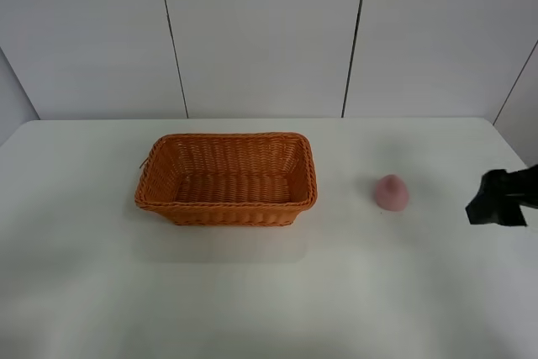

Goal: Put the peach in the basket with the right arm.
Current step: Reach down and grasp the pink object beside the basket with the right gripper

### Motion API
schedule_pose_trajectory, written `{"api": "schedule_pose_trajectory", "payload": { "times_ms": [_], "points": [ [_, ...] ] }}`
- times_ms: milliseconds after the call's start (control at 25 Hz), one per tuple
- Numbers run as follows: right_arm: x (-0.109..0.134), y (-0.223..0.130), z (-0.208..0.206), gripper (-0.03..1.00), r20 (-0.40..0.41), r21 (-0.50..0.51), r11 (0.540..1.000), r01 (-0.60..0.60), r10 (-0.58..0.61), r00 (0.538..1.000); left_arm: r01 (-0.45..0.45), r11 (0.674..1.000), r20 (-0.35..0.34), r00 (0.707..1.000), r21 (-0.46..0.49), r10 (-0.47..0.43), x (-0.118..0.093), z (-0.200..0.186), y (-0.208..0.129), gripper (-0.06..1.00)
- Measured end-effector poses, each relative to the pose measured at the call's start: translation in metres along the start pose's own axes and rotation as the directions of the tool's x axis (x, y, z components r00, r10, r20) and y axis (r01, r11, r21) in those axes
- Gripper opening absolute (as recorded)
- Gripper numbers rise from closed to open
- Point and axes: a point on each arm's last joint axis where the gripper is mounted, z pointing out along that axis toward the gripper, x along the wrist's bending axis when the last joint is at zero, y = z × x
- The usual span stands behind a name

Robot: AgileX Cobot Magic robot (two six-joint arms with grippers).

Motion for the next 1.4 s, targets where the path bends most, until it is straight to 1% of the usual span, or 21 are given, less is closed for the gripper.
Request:
{"api": "schedule_pose_trajectory", "payload": {
  "times_ms": [160,280,480,600,840,920,1040,1160,1280,1400],
  "points": [
    [-0.002,0.049,0.041,0.70,0.002,0.108,0.994,-0.007,0.007,1.000,0.000,1.000,0.000,1.000,0.000,0.000,0.000,0.000,0.000,0.99],
    [-0.004,0.082,0.073,0.70,0.002,0.157,0.988,-0.010,0.010,1.000,0.000,1.000,0.000,1.000,0.000,0.000,0.000,0.000,0.000,0.99],
    [-0.006,0.129,0.117,0.70,0.003,0.173,0.985,-0.011,0.011,1.000,0.000,1.000,0.000,1.000,0.000,0.000,0.000,0.000,0.000,0.99],
    [-0.005,0.146,0.135,0.70,0.002,0.181,0.983,-0.004,0.004,1.000,0.000,1.000,0.000,1.000,0.000,0.000,0.000,0.000,0.000,0.99],
    [0.021,0.153,0.155,0.70,-0.010,0.196,0.978,0.076,-0.076,0.997,0.000,1.000,0.000,1.000,0.000,0.000,0.000,0.000,0.000,0.99],
    [0.023,0.153,0.163,0.70,-0.011,0.201,0.976,0.080,-0.080,0.997,0.000,1.000,0.000,1.000,0.000,0.000,0.000,0.000,0.000,0.99],
    [0.022,0.149,0.179,0.70,-0.012,0.236,0.969,0.078,-0.077,0.997,0.000,1.000,0.000,1.000,0.000,0.000,0.000,0.000,0.000,0.99],
    [0.022,0.144,0.202,0.70,-0.016,0.264,0.962,0.069,-0.067,0.998,0.000,1.000,0.000,1.000,0.000,0.000,0.000,0.000,0.000,0.99],
    [0.022,0.141,0.222,0.70,-0.021,0.264,0.963,0.058,-0.054,0.998,0.000,1.000,0.000,1.000,0.000,0.000,0.000,0.000,0.000,0.99],
    [0.022,0.141,0.232,0.70,-0.028,0.252,0.967,0.044,-0.038,0.999,0.000,1.000,0.000,1.000,0.000,0.000,0.000,0.000,0.000,0.99]
  ]
}}
